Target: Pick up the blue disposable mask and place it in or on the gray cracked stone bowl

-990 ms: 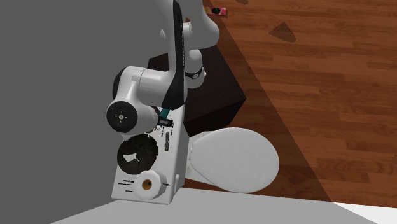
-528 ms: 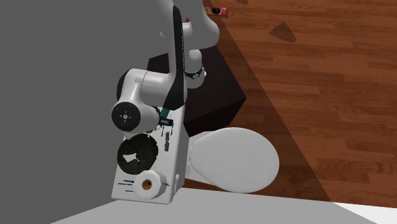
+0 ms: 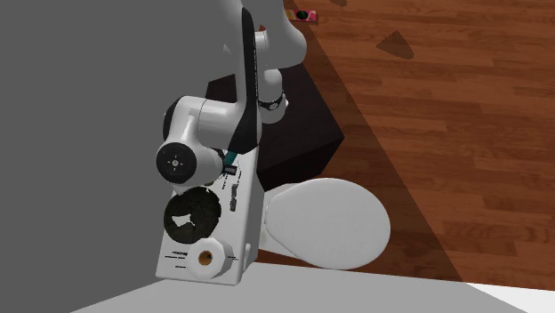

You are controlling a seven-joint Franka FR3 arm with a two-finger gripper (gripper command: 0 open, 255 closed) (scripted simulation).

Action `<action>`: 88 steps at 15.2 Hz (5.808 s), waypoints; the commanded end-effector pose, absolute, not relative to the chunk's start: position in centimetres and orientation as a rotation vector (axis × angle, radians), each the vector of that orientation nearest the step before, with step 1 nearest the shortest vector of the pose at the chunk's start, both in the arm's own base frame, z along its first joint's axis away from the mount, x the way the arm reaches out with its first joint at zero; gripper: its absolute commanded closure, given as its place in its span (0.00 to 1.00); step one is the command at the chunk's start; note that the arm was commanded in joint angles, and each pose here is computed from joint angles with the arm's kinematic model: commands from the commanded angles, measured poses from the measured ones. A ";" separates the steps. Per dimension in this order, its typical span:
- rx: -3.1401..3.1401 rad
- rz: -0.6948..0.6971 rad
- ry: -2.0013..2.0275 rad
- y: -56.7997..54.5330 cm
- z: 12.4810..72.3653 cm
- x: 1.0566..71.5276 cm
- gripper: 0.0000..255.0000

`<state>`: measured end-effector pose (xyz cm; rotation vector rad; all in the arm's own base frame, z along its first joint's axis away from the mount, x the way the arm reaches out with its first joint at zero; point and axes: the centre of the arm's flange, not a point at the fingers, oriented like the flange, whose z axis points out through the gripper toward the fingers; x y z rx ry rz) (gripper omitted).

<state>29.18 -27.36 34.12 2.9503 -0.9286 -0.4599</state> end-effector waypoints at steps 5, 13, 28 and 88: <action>2.950 -0.460 -0.929 -27.4 34.1 29.2 1.00; 2.950 -0.460 -0.929 -27.4 37.8 29.2 1.00; 2.950 -0.460 -0.929 -27.4 45.7 29.2 1.00; 2.950 -0.460 -0.929 -44.6 44.2 43.0 0.00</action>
